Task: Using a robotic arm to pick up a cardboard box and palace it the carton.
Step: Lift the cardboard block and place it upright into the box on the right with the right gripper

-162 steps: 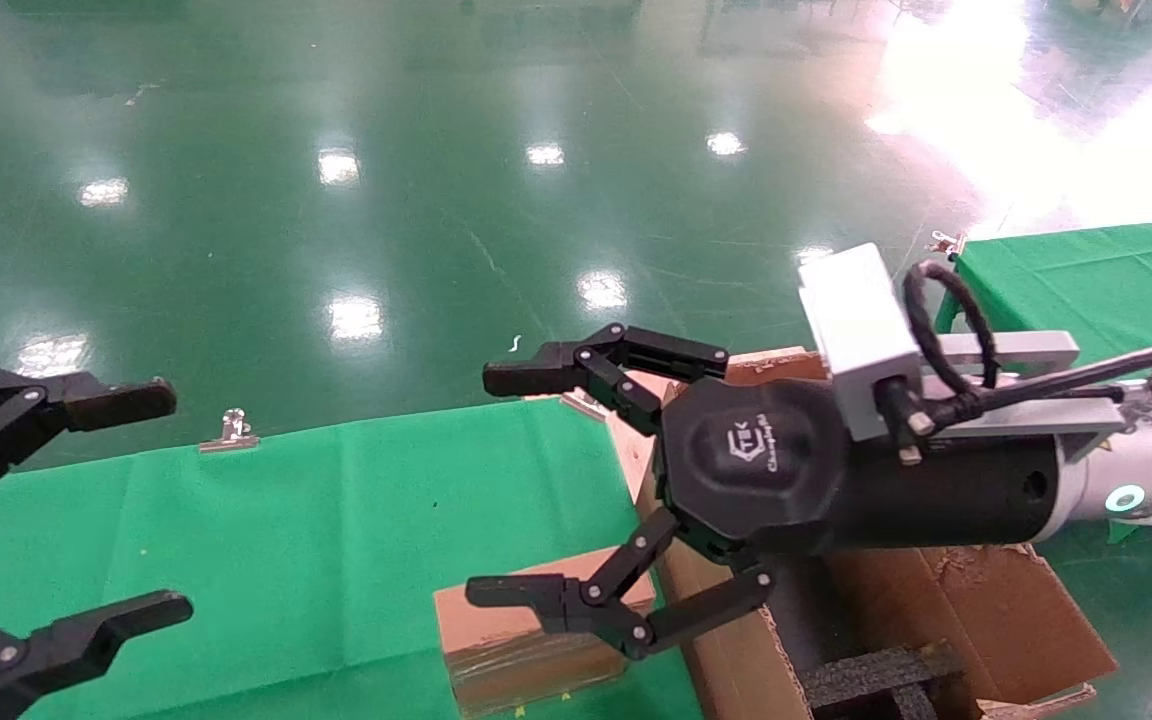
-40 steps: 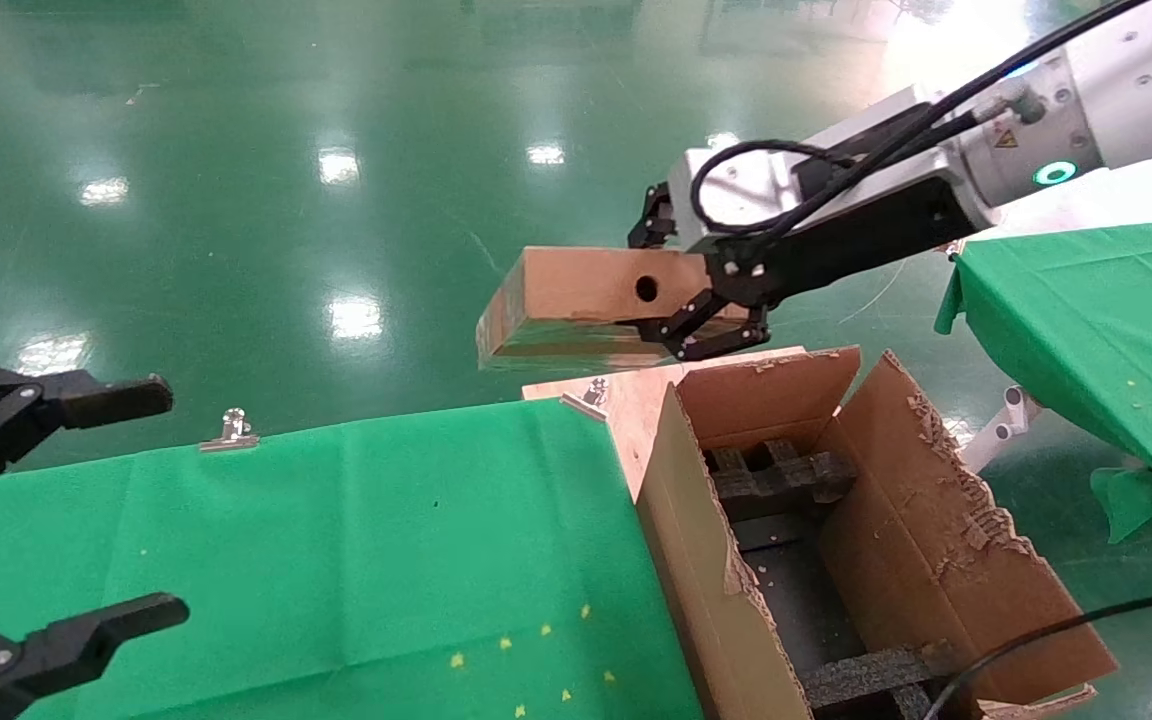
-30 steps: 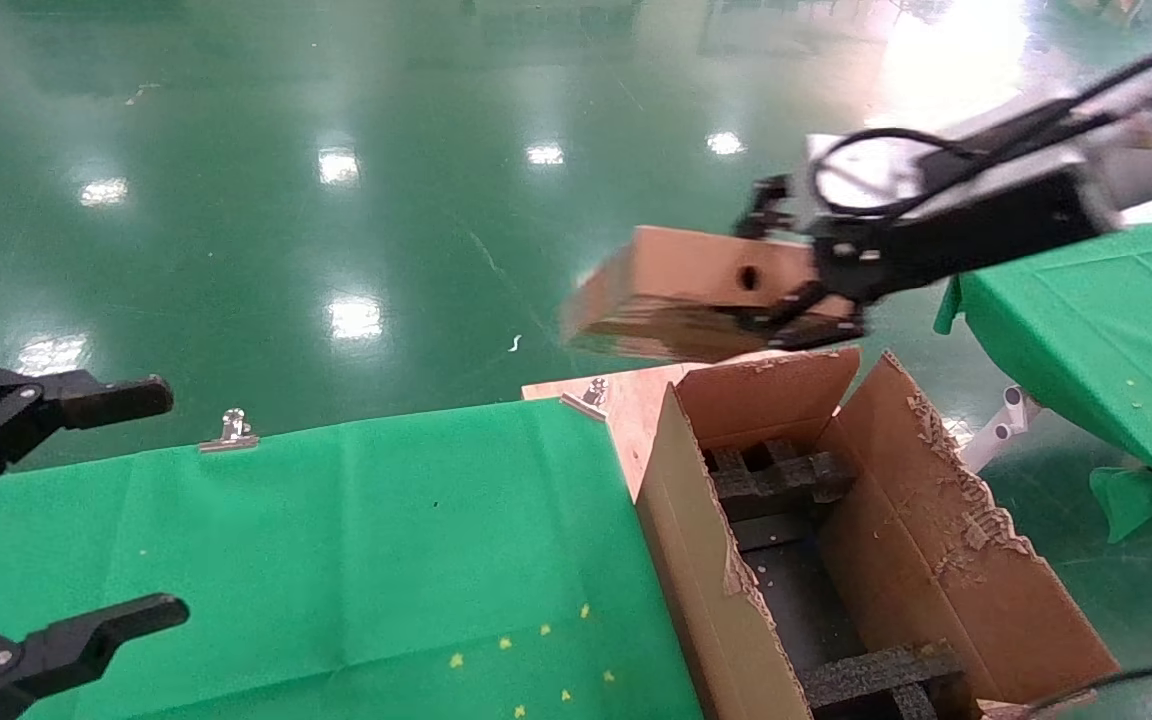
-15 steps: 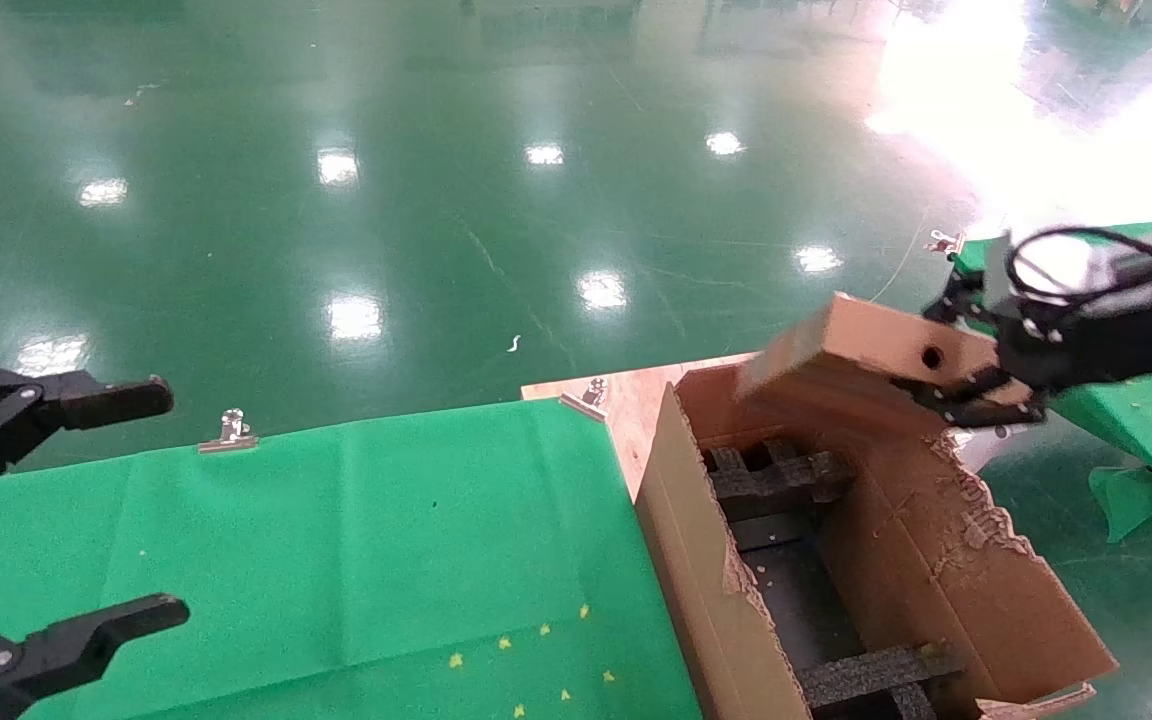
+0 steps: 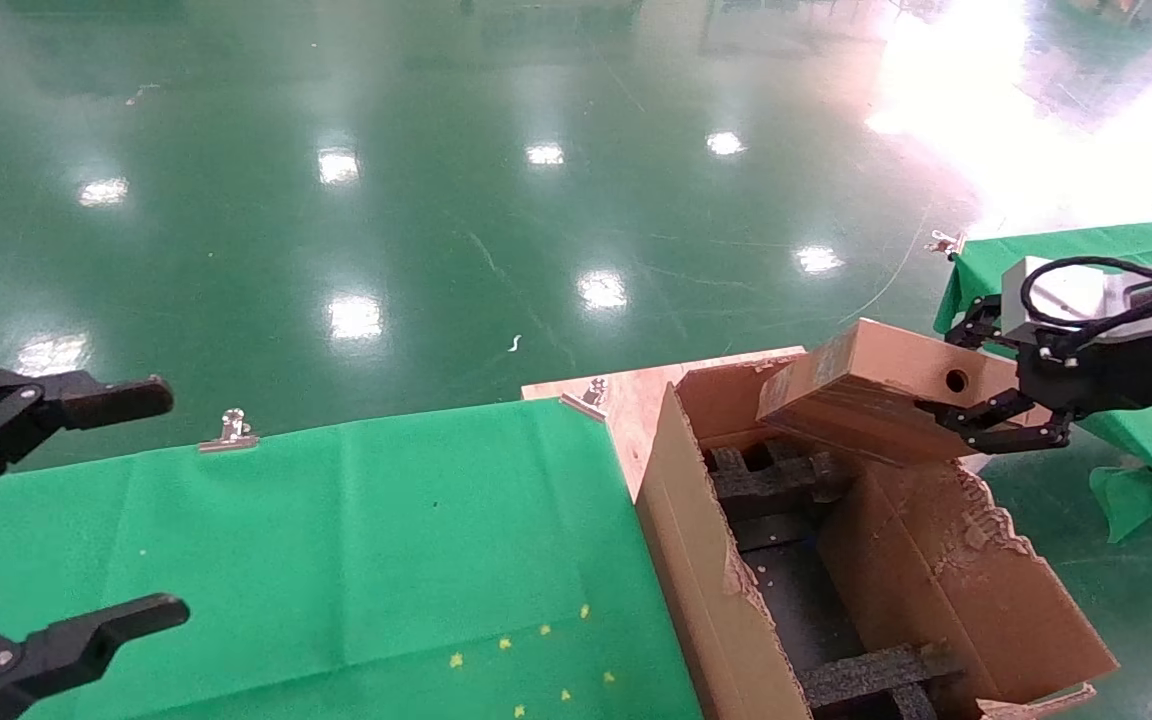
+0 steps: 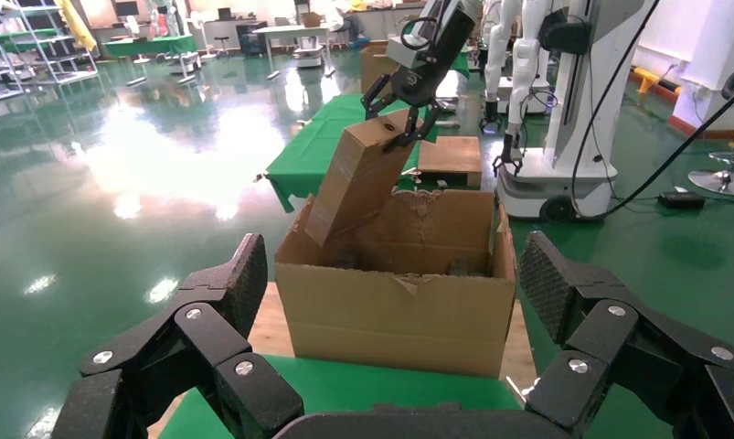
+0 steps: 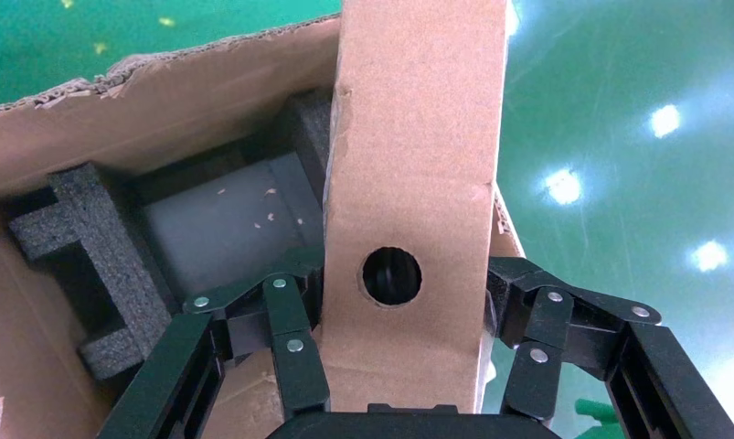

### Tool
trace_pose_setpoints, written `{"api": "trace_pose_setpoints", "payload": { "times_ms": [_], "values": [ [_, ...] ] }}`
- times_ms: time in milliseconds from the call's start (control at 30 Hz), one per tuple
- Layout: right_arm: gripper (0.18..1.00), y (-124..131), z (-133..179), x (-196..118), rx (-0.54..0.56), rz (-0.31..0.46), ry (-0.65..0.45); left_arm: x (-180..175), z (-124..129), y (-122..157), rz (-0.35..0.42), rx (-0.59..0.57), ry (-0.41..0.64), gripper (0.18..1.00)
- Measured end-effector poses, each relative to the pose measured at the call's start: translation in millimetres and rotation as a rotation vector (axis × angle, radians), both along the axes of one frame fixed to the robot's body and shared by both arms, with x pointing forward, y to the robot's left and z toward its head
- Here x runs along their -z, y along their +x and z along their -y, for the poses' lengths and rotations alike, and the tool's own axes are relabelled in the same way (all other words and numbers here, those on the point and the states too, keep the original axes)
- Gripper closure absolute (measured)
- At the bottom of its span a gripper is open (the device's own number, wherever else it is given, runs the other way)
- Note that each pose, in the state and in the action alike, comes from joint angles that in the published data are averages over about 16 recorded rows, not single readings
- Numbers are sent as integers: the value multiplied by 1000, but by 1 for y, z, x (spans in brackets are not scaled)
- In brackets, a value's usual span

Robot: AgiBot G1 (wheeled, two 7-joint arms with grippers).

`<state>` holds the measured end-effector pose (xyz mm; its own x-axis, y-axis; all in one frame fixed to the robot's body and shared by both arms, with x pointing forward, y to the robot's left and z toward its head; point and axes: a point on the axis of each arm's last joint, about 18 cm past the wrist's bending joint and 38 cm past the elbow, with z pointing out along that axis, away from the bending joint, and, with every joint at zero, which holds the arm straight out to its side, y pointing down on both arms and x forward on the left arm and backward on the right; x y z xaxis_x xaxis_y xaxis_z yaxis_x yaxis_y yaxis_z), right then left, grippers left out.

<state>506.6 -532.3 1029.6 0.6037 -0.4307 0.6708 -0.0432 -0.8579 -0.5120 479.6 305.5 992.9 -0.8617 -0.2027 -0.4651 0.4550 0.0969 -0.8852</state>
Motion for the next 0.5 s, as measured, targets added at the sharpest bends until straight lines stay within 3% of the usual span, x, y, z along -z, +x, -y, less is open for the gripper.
{"api": "trace_pose_setpoints", "payload": {
  "times_ms": [233,500],
  "values": [
    [858,4,6,14,93,-59,140,0,0,0,0,0,0,183],
    [861,6,24,37,317,-148,356,0,0,0,0,0,0,183]
  ]
}}
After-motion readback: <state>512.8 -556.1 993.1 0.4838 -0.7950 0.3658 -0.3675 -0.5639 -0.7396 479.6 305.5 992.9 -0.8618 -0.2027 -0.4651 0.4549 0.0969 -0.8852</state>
